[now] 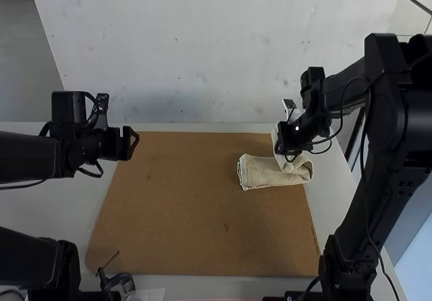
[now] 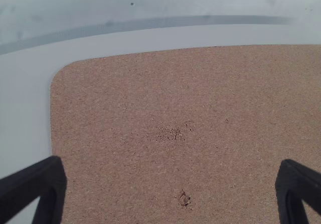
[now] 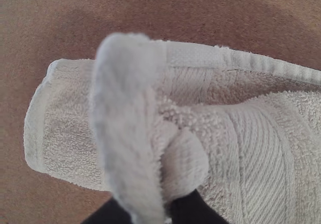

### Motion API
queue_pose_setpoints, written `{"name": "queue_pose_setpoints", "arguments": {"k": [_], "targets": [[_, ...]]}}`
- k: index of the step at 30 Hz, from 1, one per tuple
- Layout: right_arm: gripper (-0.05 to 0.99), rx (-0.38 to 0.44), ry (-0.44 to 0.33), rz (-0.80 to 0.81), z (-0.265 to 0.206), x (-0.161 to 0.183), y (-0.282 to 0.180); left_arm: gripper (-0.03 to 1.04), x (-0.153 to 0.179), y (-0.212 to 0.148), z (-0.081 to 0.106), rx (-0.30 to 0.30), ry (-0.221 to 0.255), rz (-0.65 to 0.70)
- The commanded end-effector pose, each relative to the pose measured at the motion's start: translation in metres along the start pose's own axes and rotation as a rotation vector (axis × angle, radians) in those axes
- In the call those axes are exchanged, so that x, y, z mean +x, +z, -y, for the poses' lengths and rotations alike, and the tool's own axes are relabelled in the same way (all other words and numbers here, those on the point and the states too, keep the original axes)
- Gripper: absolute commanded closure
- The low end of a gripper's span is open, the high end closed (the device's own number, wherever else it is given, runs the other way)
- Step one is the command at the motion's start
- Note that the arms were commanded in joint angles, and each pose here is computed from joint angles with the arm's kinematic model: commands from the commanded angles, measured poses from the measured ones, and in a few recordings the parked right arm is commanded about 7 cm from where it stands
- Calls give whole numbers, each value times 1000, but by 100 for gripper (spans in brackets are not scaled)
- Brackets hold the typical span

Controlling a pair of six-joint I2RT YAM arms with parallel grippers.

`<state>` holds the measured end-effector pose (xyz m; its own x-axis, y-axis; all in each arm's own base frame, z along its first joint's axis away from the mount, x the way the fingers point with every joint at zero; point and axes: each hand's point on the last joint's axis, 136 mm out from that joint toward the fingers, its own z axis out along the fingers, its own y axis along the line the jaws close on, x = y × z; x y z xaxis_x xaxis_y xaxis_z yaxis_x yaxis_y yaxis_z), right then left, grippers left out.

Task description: Fold the towel.

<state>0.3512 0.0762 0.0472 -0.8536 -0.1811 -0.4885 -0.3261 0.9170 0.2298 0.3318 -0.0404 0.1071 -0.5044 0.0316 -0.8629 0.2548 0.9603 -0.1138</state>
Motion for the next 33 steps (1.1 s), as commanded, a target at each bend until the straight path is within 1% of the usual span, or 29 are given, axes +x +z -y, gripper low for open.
{"name": "queue_pose_setpoints", "arguments": {"k": [1, 12, 22, 27, 33], "targets": [[91, 11, -5, 1, -11, -2, 1, 8, 1, -2, 4, 8, 0, 8], [91, 23, -51, -77, -28, 18, 41, 8, 1, -2, 3, 7, -8, 11], [91, 27, -48, -96, -36, 22, 66, 8, 2, -2, 4, 9, -10, 8], [91, 21, -29, -84, -41, 17, 73, 8, 2, -2, 4, 9, -13, 8], [91, 1, 30, -37, -48, 1, 75, 8, 3, -2, 4, 10, -17, 5]]}}
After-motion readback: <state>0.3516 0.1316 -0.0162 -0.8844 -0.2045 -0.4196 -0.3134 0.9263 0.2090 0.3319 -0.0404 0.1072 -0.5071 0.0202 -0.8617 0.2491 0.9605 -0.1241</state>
